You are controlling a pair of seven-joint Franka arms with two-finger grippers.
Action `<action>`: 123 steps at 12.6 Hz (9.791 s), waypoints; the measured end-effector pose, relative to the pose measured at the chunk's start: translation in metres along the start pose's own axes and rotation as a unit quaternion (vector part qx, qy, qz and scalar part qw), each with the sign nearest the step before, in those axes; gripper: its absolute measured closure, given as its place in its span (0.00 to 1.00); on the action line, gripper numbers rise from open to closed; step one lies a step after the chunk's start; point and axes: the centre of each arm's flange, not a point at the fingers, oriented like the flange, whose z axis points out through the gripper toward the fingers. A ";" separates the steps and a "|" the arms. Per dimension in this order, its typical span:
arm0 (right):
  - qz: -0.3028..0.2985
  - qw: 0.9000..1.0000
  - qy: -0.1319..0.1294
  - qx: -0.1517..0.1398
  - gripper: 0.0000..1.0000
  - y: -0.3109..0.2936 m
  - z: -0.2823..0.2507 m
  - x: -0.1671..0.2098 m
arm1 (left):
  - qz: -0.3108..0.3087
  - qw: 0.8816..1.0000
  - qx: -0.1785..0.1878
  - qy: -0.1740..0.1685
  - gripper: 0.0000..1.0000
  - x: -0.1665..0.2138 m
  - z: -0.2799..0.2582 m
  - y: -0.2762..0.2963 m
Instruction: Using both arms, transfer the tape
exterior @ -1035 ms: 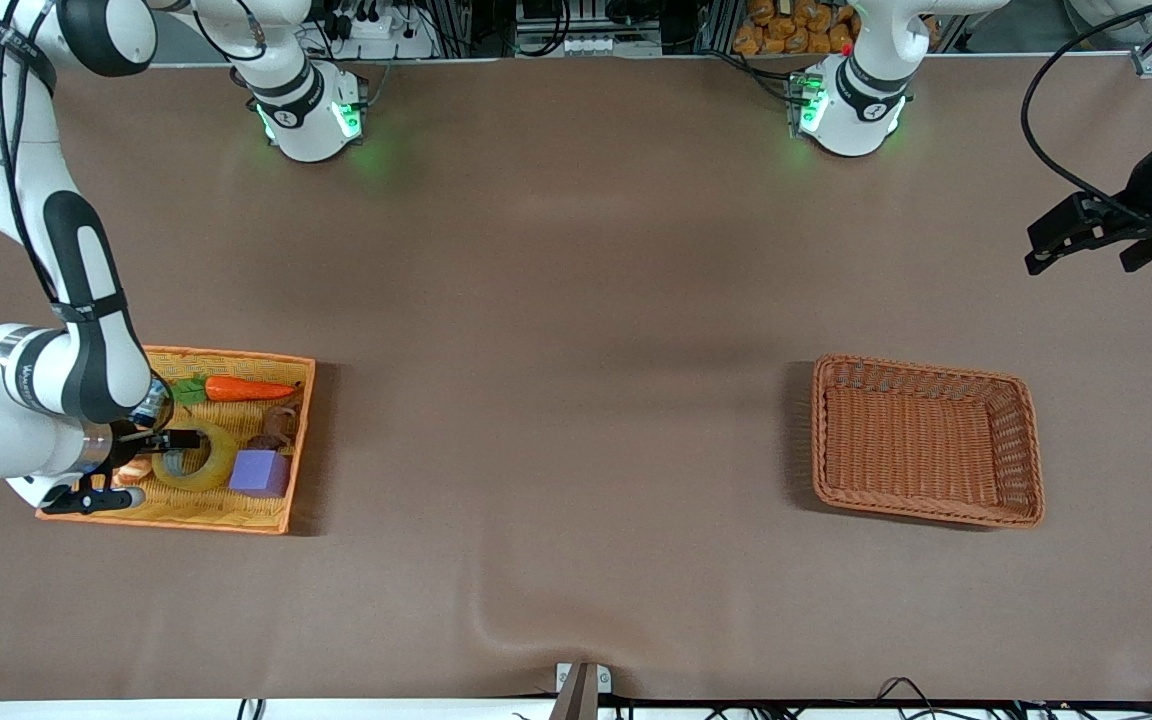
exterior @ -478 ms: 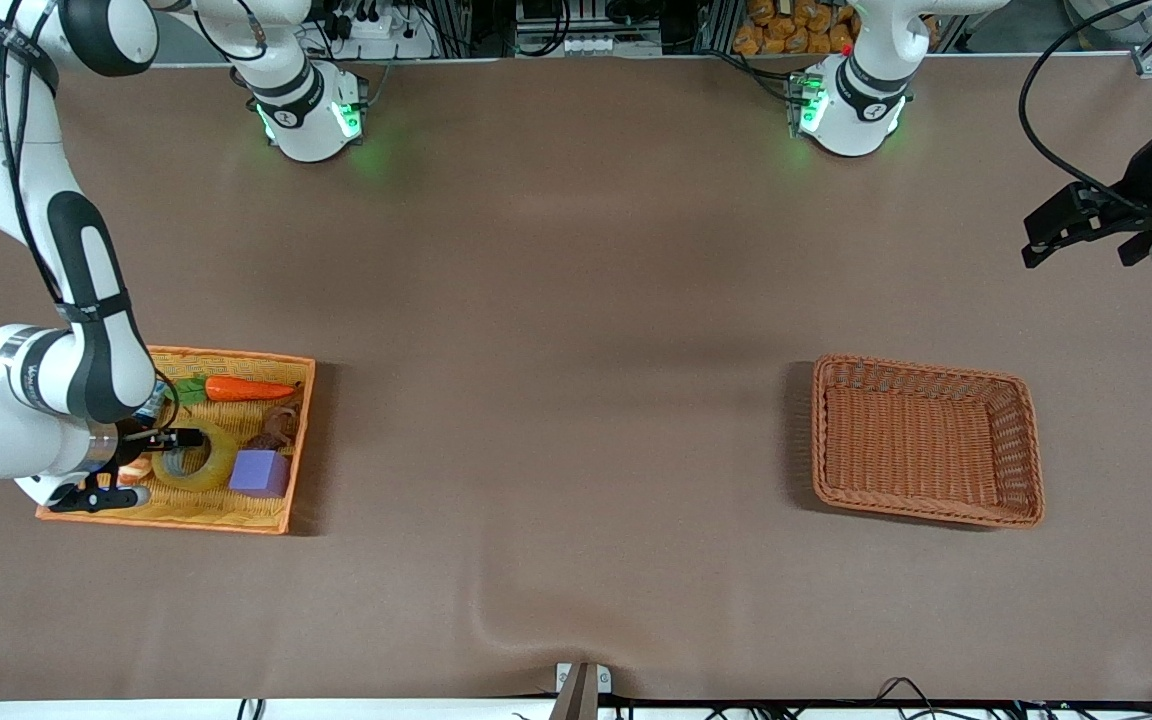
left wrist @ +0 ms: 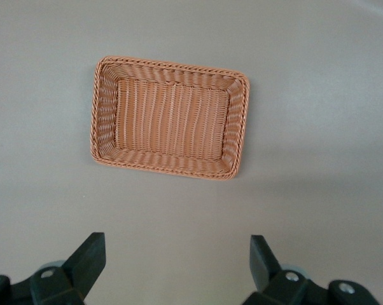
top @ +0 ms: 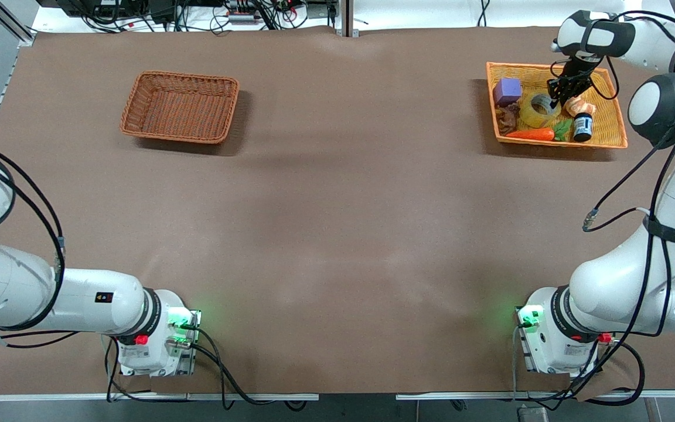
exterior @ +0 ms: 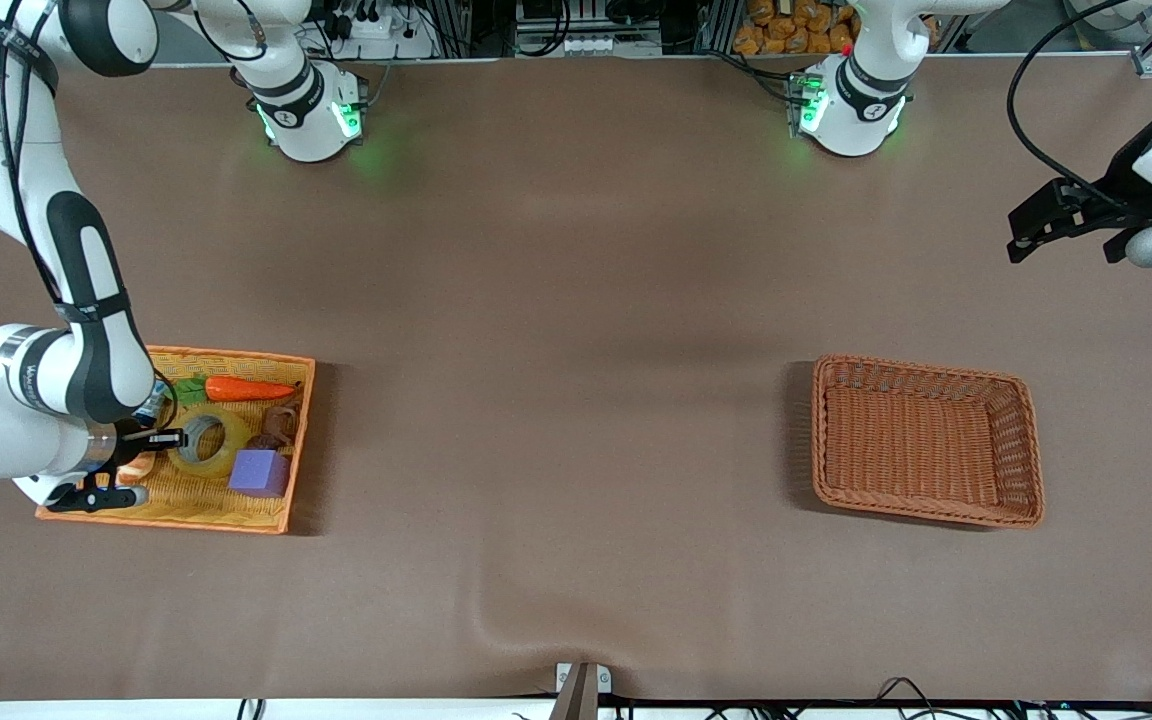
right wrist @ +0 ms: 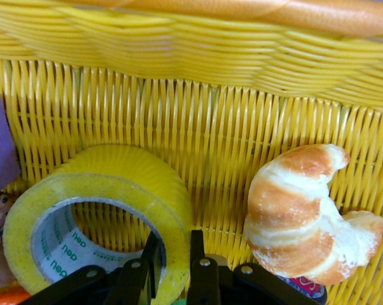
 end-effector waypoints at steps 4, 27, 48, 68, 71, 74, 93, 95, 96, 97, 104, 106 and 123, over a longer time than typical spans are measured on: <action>-0.002 1.000 0.009 -0.002 0.78 0.001 -0.008 0.003 | 0.004 1.000 0.000 0.000 0.00 -0.001 0.000 0.004; 0.043 0.998 -0.040 0.007 0.78 -0.424 -0.087 -0.032 | 0.000 1.000 0.001 -0.012 0.00 0.001 0.010 0.001; 0.335 0.934 0.022 0.123 0.71 -0.716 0.025 -0.154 | -0.015 0.999 -0.036 -0.029 0.00 0.047 0.154 0.100; 0.006 0.995 0.054 0.083 0.00 -0.304 -0.070 0.032 | -0.131 0.990 0.024 -0.039 0.00 -0.041 0.397 0.300; -0.020 0.994 0.069 0.080 0.00 -0.216 -0.096 0.021 | -0.144 0.988 0.025 -0.046 0.04 -0.046 0.417 0.306; -0.044 0.995 0.091 0.022 0.00 -0.192 -0.151 -0.018 | -0.155 0.987 0.023 -0.047 0.10 -0.051 0.426 0.313; 0.006 0.997 0.077 -0.003 0.00 -0.101 -0.358 -0.194 | -0.194 0.981 -0.005 0.008 0.78 0.009 0.336 0.250; 0.018 0.997 0.080 0.015 0.00 -0.092 -0.362 -0.200 | -0.195 0.981 -0.001 0.022 0.78 0.037 0.303 0.181; 0.030 0.996 0.080 0.021 0.00 -0.089 -0.361 -0.200 | -0.188 0.982 0.002 0.023 0.78 0.048 0.299 0.143; 0.042 0.996 0.081 0.023 0.00 -0.090 -0.362 -0.200 | -0.176 0.984 0.007 0.019 0.78 0.057 0.304 0.108; 0.023 0.995 0.090 -0.039 0.00 -0.130 -0.381 -0.200 | -0.087 0.996 0.004 -0.016 0.78 0.080 0.389 -0.075; 0.022 0.995 0.089 -0.039 0.00 -0.124 -0.380 -0.200 | -0.078 0.997 0.003 -0.016 0.61 0.082 0.393 -0.066; 0.028 0.996 0.083 -0.017 0.00 -0.120 -0.376 -0.205 | -0.036 0.999 0.019 0.030 0.00 0.015 -0.010 -0.014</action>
